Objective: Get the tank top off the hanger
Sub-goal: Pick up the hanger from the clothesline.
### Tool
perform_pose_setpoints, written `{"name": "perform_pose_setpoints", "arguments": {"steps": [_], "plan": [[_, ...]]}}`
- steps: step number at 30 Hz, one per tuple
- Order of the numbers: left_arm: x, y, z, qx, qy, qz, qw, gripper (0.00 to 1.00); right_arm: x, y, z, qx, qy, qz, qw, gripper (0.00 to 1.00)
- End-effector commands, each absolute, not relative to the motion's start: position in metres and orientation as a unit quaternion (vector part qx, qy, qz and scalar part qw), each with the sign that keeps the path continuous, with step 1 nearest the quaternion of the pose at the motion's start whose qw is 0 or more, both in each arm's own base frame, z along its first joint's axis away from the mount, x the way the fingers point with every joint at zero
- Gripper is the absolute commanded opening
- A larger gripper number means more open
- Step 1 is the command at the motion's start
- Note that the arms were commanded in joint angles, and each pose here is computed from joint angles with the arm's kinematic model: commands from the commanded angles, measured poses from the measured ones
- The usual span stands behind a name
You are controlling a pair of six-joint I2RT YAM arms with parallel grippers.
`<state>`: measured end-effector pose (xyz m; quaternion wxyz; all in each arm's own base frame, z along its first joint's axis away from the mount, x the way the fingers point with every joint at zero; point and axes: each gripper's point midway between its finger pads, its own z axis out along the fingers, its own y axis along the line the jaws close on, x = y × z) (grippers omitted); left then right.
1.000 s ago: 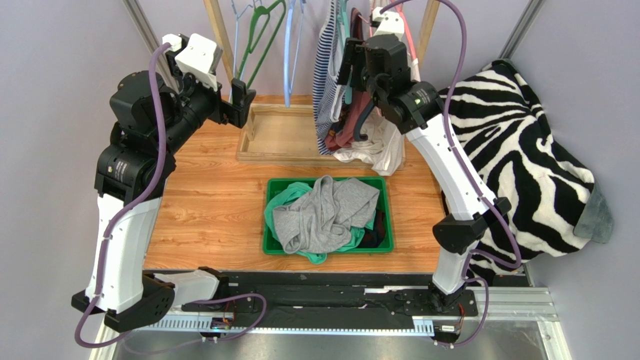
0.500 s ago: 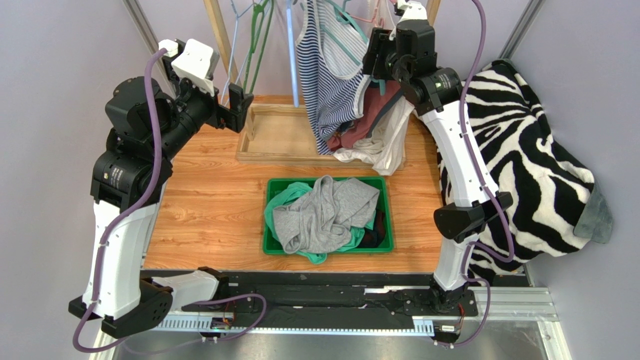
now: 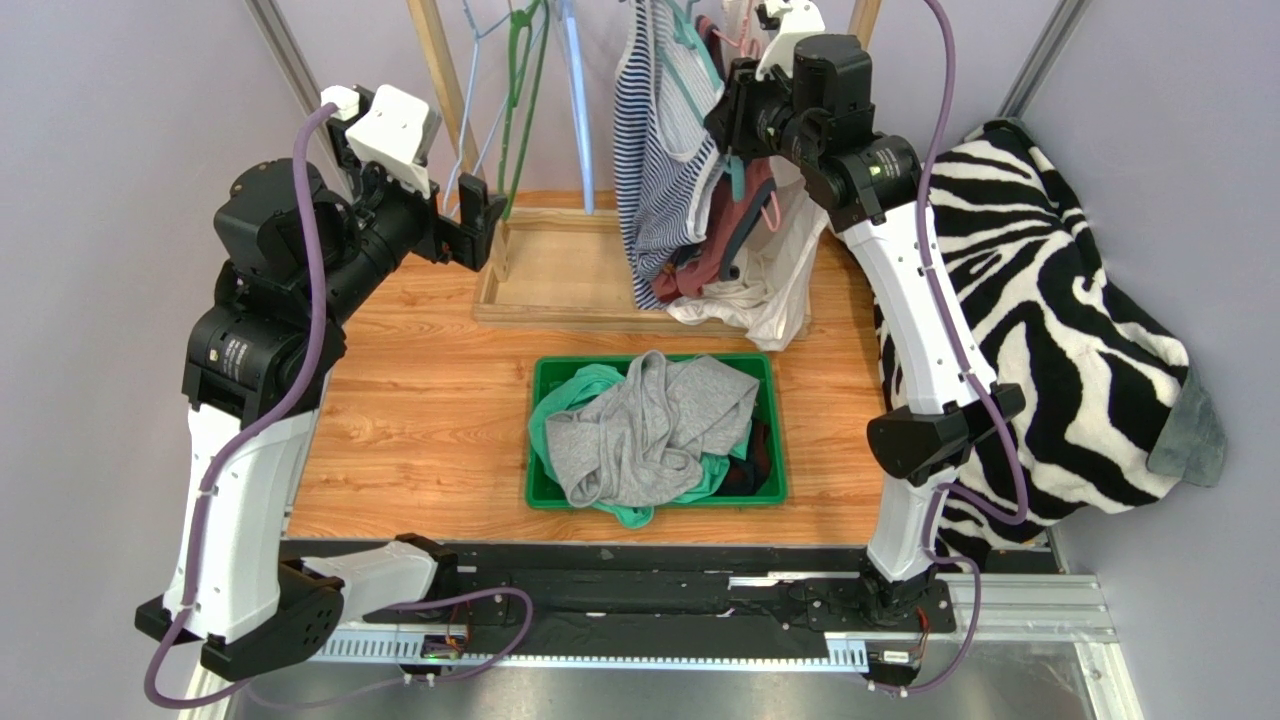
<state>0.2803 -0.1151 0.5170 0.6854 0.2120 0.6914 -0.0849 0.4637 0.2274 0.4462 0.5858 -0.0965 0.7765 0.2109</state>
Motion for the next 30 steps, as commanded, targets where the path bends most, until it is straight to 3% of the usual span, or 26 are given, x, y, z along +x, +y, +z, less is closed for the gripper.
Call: {"name": "perform_pose_setpoints", "arguments": {"steps": [1,4,12,18,24,30], "plan": [[0.272,-0.106,0.526,0.211,0.680,-0.072,0.698,0.99,0.465,0.229,0.472,-0.111,0.745,0.213,0.622,0.16],[0.272,-0.106,0.525,0.211,0.680,-0.070,0.698,0.99,0.470,0.229,0.463,-0.110,0.751,0.201,0.619,0.00],[0.271,-0.106,0.525,0.212,0.680,-0.071,0.698,0.99,0.471,0.235,0.469,-0.127,0.732,0.196,0.640,0.00],[0.270,-0.105,0.524,0.215,0.680,-0.067,0.697,0.99,0.459,0.231,0.539,-0.107,0.649,0.202,0.725,0.00],[0.270,-0.105,0.521,0.218,0.682,-0.065,0.695,0.99,0.430,0.218,0.583,-0.096,0.606,0.221,0.758,0.00],[0.271,-0.105,0.519,0.215,0.684,-0.066,0.694,0.99,0.415,0.220,0.566,-0.112,0.612,0.240,0.745,0.00]]}}
